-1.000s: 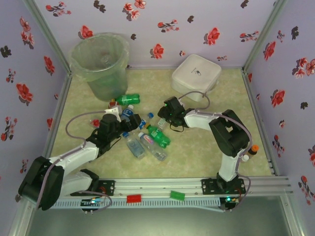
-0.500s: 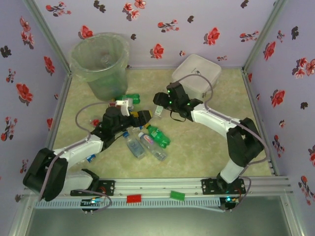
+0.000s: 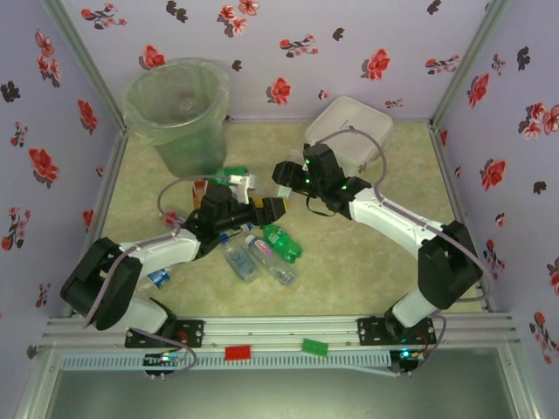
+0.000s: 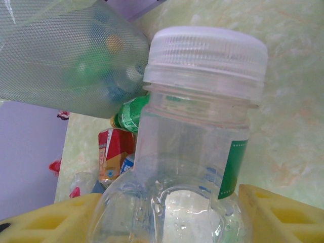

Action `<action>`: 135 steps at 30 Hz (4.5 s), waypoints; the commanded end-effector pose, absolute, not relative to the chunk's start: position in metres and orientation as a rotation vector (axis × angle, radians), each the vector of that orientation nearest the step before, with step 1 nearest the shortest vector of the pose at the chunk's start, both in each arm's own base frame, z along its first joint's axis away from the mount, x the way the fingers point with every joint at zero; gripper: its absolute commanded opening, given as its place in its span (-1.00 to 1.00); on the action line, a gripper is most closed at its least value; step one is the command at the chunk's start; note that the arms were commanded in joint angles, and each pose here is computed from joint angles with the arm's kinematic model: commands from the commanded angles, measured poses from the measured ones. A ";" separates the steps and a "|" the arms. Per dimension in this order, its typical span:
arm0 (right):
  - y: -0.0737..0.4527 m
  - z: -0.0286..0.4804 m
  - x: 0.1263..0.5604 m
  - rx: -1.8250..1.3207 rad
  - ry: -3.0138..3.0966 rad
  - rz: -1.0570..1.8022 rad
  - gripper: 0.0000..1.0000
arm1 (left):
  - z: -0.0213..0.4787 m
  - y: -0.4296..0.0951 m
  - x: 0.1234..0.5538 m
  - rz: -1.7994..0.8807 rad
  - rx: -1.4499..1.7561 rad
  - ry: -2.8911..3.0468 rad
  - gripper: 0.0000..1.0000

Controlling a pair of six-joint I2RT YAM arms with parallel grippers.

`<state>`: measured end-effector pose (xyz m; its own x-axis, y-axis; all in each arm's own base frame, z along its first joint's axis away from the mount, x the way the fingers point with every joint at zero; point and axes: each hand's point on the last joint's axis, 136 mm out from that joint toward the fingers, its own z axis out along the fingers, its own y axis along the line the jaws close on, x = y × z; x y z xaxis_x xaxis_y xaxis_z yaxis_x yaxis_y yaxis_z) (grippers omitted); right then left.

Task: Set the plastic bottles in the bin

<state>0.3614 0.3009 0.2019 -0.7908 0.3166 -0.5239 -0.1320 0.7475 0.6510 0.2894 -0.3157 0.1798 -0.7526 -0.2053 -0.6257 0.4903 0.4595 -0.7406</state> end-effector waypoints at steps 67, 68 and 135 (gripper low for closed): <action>0.200 0.152 0.327 0.262 2.303 0.713 0.99 | 0.369 -0.048 0.511 -0.180 -0.104 2.044 -0.13; 0.199 0.151 0.326 0.259 2.304 0.712 0.99 | 0.366 -0.047 0.515 -0.168 -0.099 2.063 -0.12; 0.295 0.033 0.259 -0.925 2.713 0.164 0.43 | 0.181 -0.164 0.323 -0.894 -0.351 1.970 1.00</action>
<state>0.2535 0.2968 0.0314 -0.7705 -0.5701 -0.2853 -0.6107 0.7885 0.0736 0.3207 -0.1619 0.1767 -0.5623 -0.5427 -0.6239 0.0936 0.7079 -0.7001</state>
